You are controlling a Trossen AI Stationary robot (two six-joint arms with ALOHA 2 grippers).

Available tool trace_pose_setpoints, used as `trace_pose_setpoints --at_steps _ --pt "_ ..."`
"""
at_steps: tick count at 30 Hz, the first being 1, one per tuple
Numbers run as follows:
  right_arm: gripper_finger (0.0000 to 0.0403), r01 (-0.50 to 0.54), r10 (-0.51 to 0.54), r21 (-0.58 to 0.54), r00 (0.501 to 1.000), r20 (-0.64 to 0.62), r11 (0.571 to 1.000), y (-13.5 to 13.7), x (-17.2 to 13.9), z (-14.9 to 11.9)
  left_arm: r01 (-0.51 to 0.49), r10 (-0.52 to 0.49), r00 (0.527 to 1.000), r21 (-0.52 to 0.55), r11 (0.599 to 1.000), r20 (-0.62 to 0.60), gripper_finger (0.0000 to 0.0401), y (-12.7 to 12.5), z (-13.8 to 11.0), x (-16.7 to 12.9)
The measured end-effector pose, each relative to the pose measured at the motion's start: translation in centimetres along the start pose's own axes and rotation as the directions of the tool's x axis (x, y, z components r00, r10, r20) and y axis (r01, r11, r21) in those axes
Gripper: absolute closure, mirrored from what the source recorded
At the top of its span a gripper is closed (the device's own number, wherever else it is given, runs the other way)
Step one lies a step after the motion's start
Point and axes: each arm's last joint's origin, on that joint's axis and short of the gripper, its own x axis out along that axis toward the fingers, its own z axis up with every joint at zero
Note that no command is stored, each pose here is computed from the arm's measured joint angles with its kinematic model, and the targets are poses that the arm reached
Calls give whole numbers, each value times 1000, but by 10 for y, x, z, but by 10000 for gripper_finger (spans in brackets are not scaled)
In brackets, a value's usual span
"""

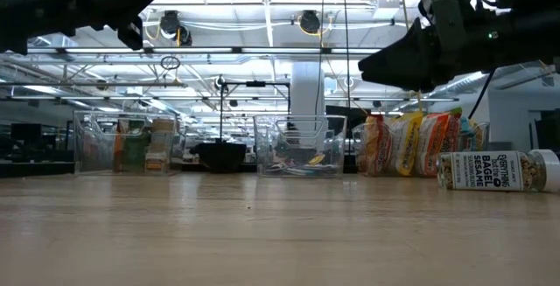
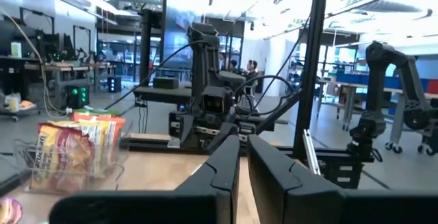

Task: Pick & Place Food Item
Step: Put the white seasoning bottle into the left transparent bin

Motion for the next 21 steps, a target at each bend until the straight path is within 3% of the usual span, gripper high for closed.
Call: trace_pose_setpoints --at_steps 8,16,21 --pt "180 -2 1 -49 1000 -8 999 0 0 -1 1 -2 999 -45 999 -34 366 0 -5 2" --pt "180 -47 51 -269 999 9 962 7 -3 12 32 -38 999 -181 983 -28 366 -5 -8 7" --pt "183 -107 65 -353 989 -129 929 20 -2 33 58 -70 996 -201 978 -53 366 -10 -14 10"
